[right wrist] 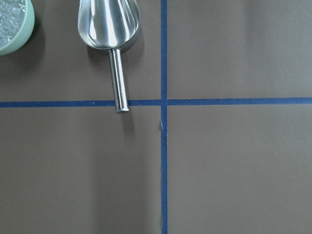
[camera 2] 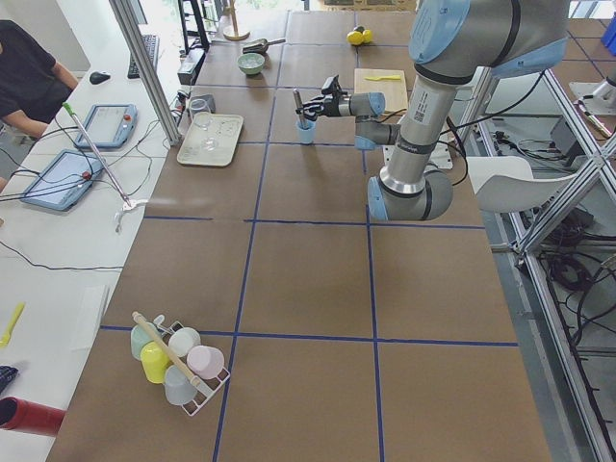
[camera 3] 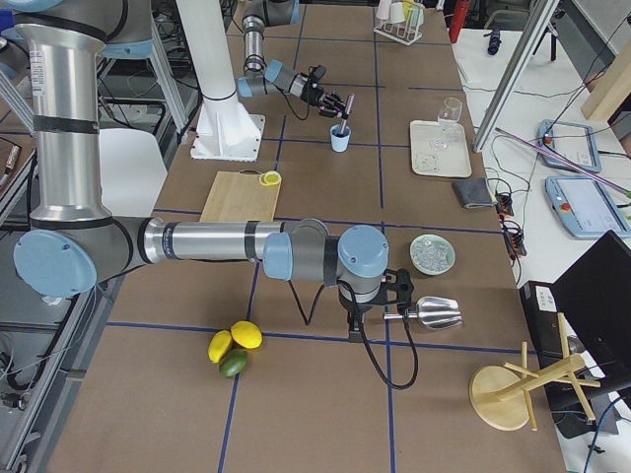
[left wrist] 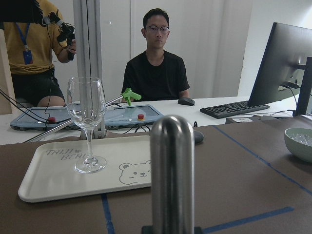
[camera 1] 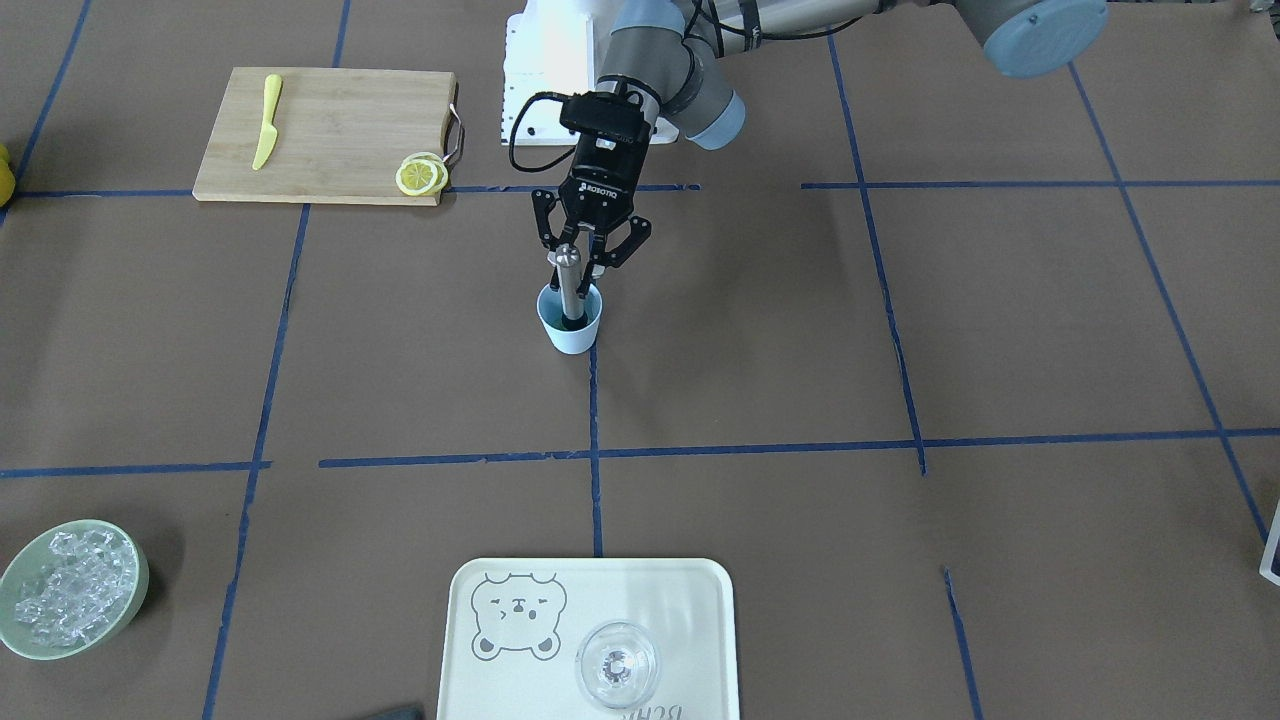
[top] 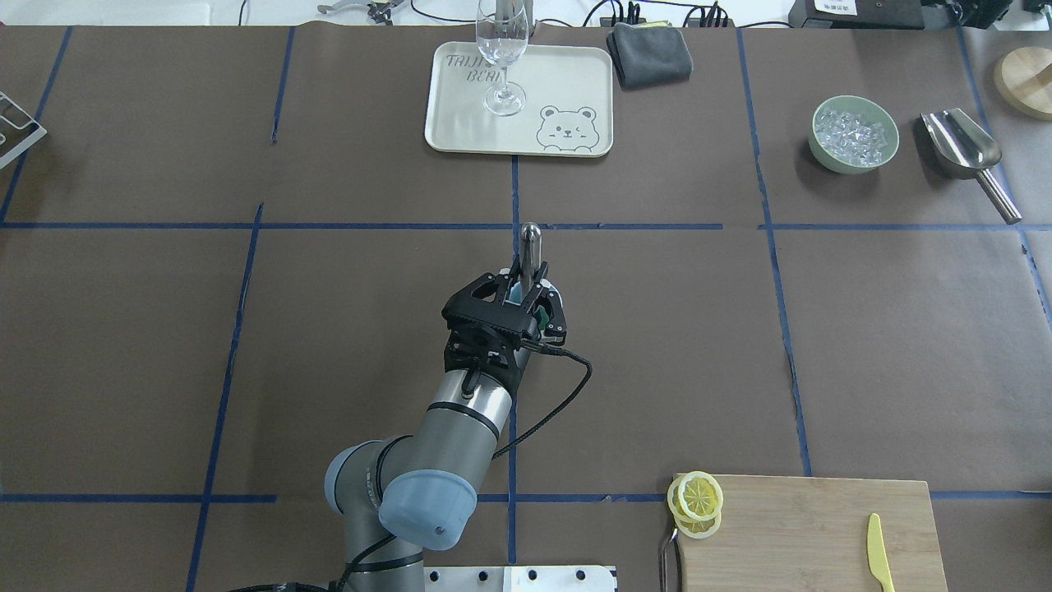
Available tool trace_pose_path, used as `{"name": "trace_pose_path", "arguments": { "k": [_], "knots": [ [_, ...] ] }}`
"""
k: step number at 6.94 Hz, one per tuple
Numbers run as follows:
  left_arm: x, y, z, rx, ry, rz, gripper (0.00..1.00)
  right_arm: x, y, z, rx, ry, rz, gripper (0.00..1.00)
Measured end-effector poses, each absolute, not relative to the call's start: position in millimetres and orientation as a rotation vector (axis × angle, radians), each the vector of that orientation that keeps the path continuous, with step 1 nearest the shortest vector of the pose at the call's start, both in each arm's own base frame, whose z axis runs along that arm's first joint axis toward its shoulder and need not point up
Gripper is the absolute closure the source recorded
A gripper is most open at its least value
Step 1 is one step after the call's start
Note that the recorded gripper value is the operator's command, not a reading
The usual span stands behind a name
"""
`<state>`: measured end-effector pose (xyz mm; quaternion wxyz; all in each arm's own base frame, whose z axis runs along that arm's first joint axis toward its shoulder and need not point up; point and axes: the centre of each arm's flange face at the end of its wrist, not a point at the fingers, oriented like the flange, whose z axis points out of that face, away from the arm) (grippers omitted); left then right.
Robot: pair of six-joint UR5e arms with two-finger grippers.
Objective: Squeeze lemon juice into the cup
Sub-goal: 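Lower the muddler into the cup and press the lemon slice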
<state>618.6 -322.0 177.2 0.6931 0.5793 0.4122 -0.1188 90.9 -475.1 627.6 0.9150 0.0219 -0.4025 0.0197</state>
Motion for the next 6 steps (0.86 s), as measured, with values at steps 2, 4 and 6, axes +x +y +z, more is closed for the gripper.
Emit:
{"name": "trace_pose_path", "arguments": {
  "k": [2,4,6],
  "knots": [
    [607.8,-319.4,158.2,1.308,0.947,-0.242,1.0,91.1,-475.3,627.4,0.046,-0.829,0.041,0.0],
    [591.4,-315.6,139.0,1.331,0.972,-0.204,1.0,91.2,-475.6,626.5,0.047,-0.829,0.04,0.0],
    [564.4,-312.0,116.8,1.387,0.968,-0.166,1.0,91.3,-476.9,624.6,0.051,-0.828,0.038,0.0]
  ]
}}
